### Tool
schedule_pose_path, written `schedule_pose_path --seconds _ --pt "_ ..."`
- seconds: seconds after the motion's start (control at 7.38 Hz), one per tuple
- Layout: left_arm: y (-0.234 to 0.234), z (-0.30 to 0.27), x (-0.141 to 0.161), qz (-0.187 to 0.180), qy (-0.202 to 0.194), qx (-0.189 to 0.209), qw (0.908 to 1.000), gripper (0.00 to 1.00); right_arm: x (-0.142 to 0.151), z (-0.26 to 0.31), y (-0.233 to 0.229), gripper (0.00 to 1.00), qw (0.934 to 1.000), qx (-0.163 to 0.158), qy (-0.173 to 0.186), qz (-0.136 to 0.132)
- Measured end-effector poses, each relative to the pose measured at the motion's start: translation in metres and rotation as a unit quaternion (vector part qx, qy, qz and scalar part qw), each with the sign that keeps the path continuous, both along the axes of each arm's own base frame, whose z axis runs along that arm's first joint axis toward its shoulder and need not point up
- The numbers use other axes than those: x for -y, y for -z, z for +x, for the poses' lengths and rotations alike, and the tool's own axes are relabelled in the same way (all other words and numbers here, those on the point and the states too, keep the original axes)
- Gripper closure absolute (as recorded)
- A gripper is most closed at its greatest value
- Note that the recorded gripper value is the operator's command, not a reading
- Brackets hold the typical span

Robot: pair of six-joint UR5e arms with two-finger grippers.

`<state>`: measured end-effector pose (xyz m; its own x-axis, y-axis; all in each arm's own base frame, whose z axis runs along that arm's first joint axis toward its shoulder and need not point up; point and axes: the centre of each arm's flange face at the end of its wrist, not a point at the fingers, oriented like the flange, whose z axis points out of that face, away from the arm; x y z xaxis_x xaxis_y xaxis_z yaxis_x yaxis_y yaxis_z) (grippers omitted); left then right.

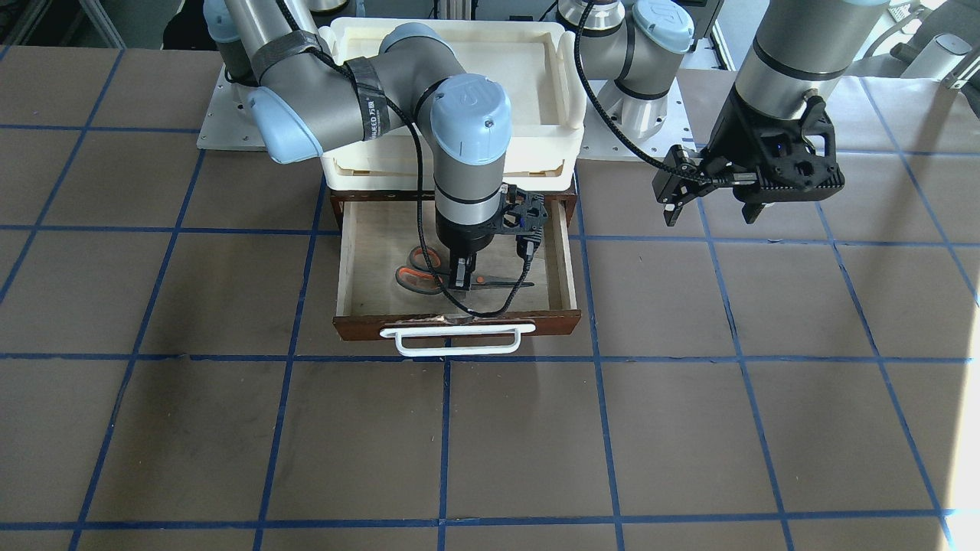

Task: Put scissors in drawer and close it
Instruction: 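Lower the scissors into the open wooden drawer with the right gripper, then open the right gripper and raise it away from the drawer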

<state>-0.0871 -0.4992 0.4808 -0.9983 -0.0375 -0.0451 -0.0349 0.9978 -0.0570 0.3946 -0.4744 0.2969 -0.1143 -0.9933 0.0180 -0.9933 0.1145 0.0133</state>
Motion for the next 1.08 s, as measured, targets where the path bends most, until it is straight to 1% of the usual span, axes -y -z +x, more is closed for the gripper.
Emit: schedule_pose_path --seconds 0.14,0.27,0.41,0.68,0.95,1.08 --pt "0.001 0.000 0.000 0.001 0.000 0.000 1.0000 0.00 0.000 0.000 0.000 0.03 1.0000 0.000 0.003 0.001" --pt "0.001 0.000 0.000 0.001 0.000 0.000 1.0000 0.00 0.000 0.000 0.000 0.00 1.0000 0.000 0.006 0.002" --pt "0.001 0.000 0.000 0.002 0.000 0.000 1.0000 0.00 0.000 0.000 0.000 0.00 1.0000 0.001 0.008 0.002" --pt "0.002 0.000 0.001 0.001 0.000 0.000 1.0000 0.00 0.002 0.001 -0.010 0.00 0.9999 0.006 0.010 -0.007" --pt "0.003 0.001 0.003 0.000 -0.001 0.000 1.0000 0.00 0.016 0.006 -0.046 0.00 0.9991 0.027 0.013 -0.029" --pt "0.002 0.002 0.003 -0.002 -0.002 0.000 1.0000 0.00 0.023 -0.001 -0.066 0.00 0.9987 0.033 0.021 -0.034"
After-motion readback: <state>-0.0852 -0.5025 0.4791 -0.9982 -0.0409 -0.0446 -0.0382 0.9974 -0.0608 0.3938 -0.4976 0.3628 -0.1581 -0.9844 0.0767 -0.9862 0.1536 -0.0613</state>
